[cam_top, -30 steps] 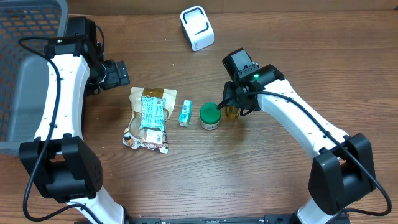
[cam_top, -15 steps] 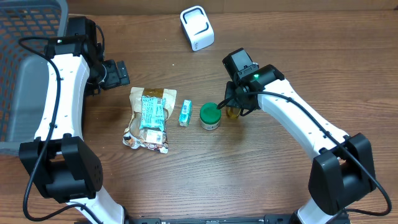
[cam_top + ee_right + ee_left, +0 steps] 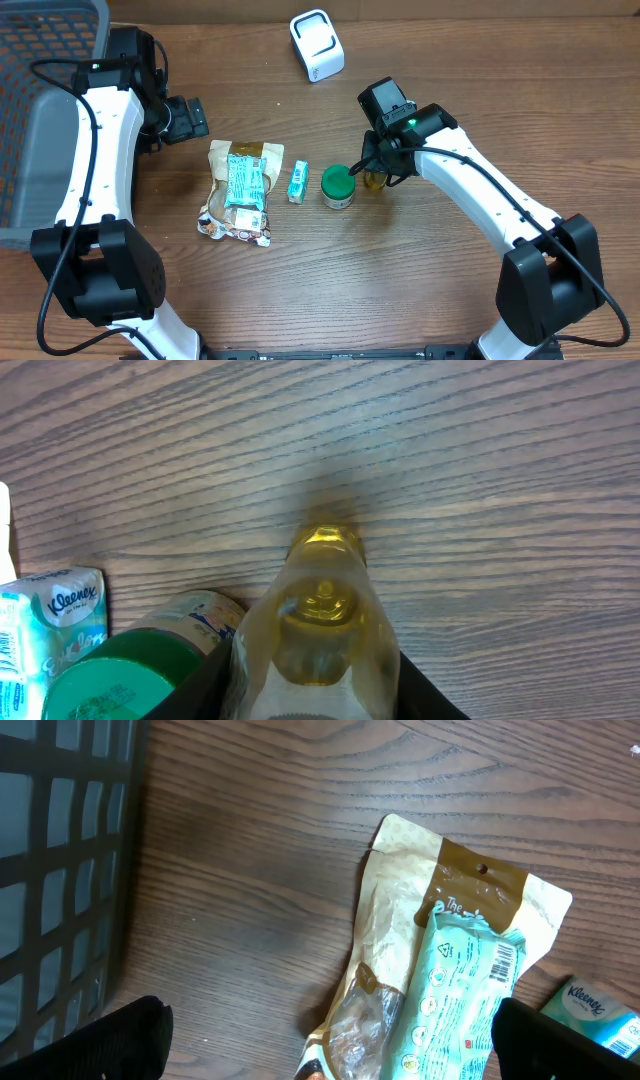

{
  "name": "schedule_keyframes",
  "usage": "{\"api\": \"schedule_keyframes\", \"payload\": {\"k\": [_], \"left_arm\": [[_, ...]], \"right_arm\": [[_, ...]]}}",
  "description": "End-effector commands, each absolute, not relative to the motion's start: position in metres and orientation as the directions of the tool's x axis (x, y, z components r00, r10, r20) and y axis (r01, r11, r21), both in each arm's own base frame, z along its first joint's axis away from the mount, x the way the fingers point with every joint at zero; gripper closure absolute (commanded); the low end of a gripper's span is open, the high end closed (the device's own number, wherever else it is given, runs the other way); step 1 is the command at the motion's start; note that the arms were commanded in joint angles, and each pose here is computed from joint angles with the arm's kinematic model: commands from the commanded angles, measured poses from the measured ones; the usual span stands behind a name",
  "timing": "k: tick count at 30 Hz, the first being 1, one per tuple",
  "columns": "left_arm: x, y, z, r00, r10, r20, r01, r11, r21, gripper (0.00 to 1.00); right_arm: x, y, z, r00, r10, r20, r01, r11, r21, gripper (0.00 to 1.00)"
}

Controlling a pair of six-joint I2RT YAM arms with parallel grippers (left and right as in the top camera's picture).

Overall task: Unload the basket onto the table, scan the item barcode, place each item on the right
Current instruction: 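Lower the right gripper over the Vim bottle and close on it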

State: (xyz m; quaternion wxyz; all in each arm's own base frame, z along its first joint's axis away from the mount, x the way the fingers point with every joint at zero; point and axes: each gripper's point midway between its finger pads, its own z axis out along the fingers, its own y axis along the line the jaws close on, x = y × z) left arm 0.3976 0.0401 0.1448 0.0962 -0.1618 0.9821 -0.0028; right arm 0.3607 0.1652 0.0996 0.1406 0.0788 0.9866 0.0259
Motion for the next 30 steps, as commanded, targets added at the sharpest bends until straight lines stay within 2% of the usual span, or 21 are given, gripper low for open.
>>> {"api": "schedule_keyframes", "payload": {"k": [1, 30], "left_arm": [[0.3968, 0.0362, 0.145, -0.936, -0.298, -0.188, -0.295, 0.954, -0.041, 0.0], [0.3972, 0.0362, 0.1451, -0.936, -0.298, -0.19, -0.295, 0.955, -0.041, 0.0]], "right_arm": [[0.3636, 0.1668, 0.1056, -0.943, 0.162, -0.289, 0.146, 0.986, 0.077, 0.7], [0.3649, 0.1614, 0.1058, -0.94, 0.163, -0.301, 0.155, 0.987, 0.053, 0.68]]}}
